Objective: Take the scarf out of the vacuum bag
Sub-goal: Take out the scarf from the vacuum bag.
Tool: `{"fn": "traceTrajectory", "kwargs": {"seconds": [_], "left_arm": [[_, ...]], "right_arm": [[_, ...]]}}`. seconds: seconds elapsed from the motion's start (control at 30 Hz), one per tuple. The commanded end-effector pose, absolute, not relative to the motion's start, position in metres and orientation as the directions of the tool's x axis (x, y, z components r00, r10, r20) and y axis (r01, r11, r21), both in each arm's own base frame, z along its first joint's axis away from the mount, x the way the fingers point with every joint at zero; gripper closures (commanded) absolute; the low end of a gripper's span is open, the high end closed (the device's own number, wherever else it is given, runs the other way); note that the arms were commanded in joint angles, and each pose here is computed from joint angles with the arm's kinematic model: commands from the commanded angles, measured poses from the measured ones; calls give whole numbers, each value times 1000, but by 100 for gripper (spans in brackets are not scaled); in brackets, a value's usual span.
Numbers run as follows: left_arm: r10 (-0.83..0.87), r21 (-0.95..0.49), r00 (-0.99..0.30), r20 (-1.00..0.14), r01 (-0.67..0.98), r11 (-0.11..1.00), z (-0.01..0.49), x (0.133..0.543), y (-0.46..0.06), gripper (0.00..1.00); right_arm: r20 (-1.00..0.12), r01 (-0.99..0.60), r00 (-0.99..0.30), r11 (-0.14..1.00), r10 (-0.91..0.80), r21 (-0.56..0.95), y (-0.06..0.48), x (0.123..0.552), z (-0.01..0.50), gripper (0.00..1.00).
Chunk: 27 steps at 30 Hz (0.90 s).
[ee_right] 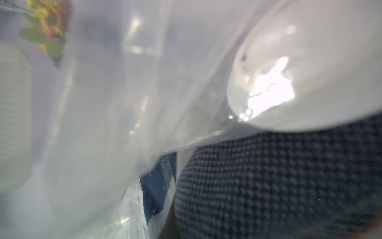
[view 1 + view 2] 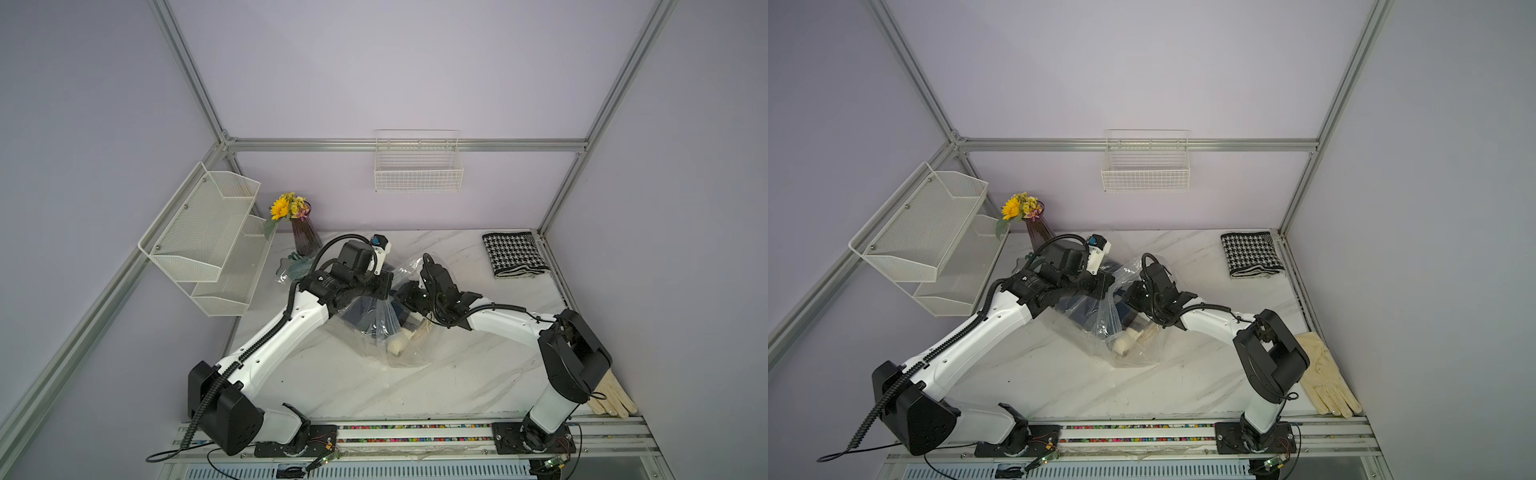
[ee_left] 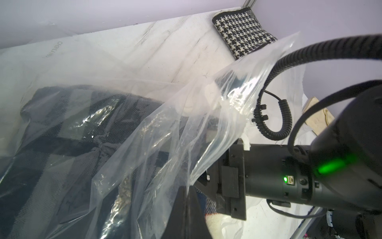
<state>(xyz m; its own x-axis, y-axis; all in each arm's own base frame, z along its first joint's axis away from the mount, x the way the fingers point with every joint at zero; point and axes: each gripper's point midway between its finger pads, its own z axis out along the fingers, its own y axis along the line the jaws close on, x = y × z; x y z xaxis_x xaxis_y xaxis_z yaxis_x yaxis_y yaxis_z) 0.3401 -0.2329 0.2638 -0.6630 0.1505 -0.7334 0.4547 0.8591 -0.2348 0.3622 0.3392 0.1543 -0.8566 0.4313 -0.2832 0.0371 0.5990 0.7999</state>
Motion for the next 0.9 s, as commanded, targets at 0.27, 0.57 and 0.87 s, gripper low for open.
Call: {"fn": "traceTrajectory", "kwargs": {"seconds": [0.27, 0.57, 0.87], "left_arm": [[173, -181, -635, -753, 452, 874, 295, 369, -243, 100], [175, -177, -638, -750, 448, 876, 293, 365, -239, 100], [171, -179, -640, -749, 443, 878, 294, 365, -239, 100]], "right_arm": [[-391, -68, -807, 588, 442, 806, 333, 367, 210, 100], [-423, -65, -800, 640, 425, 766, 324, 365, 234, 100], [-436, -60, -795, 661, 421, 748, 316, 361, 236, 100]]}}
